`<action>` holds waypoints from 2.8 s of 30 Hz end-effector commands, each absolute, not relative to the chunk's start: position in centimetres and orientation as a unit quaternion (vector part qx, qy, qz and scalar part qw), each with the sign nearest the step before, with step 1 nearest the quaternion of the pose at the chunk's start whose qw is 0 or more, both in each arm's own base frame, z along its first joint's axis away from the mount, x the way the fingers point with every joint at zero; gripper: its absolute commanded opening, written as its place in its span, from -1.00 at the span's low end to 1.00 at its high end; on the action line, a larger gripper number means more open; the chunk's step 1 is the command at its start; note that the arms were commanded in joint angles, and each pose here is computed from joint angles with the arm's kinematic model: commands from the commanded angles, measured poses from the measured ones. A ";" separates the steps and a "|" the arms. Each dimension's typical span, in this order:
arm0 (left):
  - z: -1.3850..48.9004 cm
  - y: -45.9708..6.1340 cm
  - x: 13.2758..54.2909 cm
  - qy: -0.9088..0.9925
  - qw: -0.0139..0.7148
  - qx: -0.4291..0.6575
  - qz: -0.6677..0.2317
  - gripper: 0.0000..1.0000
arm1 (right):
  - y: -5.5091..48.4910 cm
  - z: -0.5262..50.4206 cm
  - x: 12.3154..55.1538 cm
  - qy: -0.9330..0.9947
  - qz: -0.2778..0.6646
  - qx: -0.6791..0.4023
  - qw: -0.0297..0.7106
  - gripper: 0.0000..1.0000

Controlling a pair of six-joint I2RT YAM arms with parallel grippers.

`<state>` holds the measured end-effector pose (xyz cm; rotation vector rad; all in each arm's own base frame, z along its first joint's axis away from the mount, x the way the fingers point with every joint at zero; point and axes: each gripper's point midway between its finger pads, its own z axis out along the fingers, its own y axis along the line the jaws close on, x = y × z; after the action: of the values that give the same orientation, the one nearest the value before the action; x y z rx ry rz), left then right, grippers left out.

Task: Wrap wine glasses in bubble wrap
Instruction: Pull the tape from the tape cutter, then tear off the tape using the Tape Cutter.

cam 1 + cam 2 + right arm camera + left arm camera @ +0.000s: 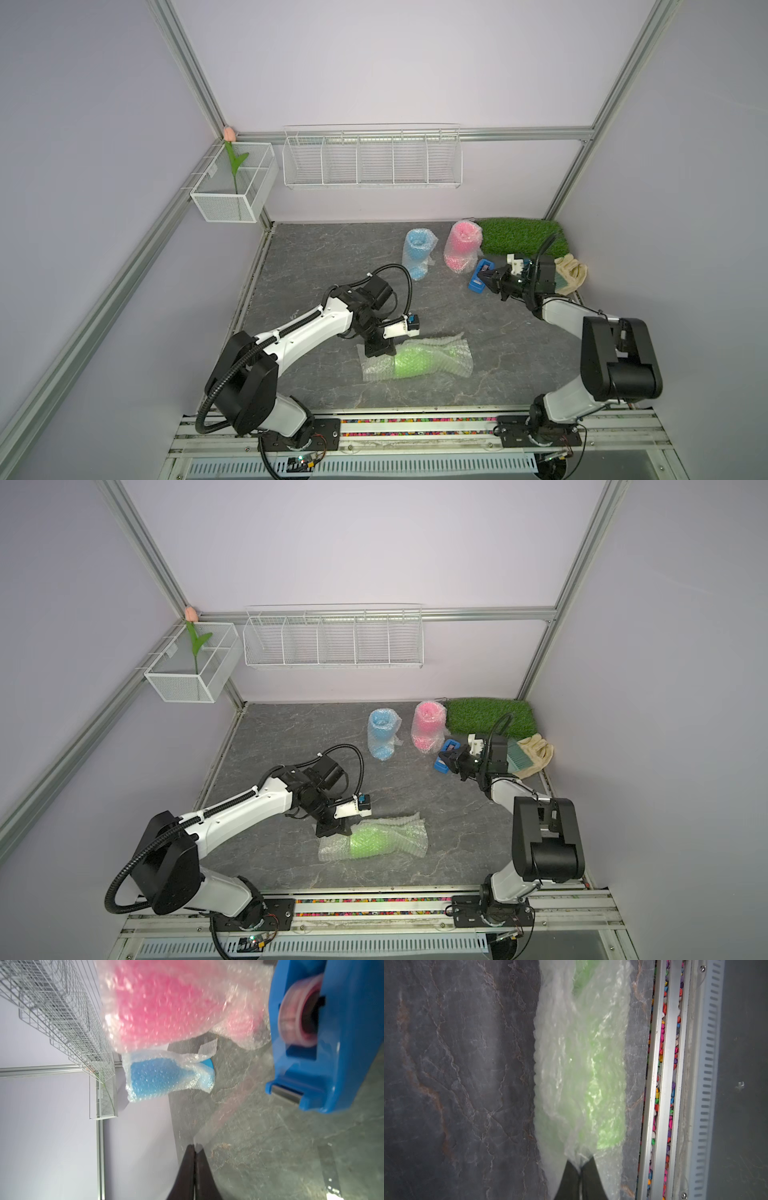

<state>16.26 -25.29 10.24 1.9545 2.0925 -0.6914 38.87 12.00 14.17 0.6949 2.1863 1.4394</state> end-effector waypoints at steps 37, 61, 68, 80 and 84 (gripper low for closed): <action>10.4 -25.6 16.1 0.700 0.089 0.668 -0.236 -1.00 | 14.8 7.1 24.4 0.850 0.444 0.251 0.127 0.01; 9.4 -25.5 15.5 0.698 0.070 0.676 -0.223 -1.00 | 10.6 6.8 40.1 0.835 0.446 0.222 0.233 0.19; 9.6 -25.4 15.5 0.697 0.074 0.679 -0.221 -1.00 | 10.4 6.4 41.6 0.817 0.467 0.229 0.251 0.07; 9.5 -25.4 15.5 0.696 0.073 0.680 -0.220 -1.00 | 10.4 6.4 42.4 0.798 0.489 0.238 0.259 -0.28; 9.5 -25.4 15.4 0.696 0.070 0.679 -0.222 -1.00 | 10.3 6.1 42.1 0.800 0.485 0.244 0.256 -0.37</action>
<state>15.76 -25.76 9.80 1.9960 2.0847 -0.6828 41.41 11.03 5.84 0.6574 2.2151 1.3450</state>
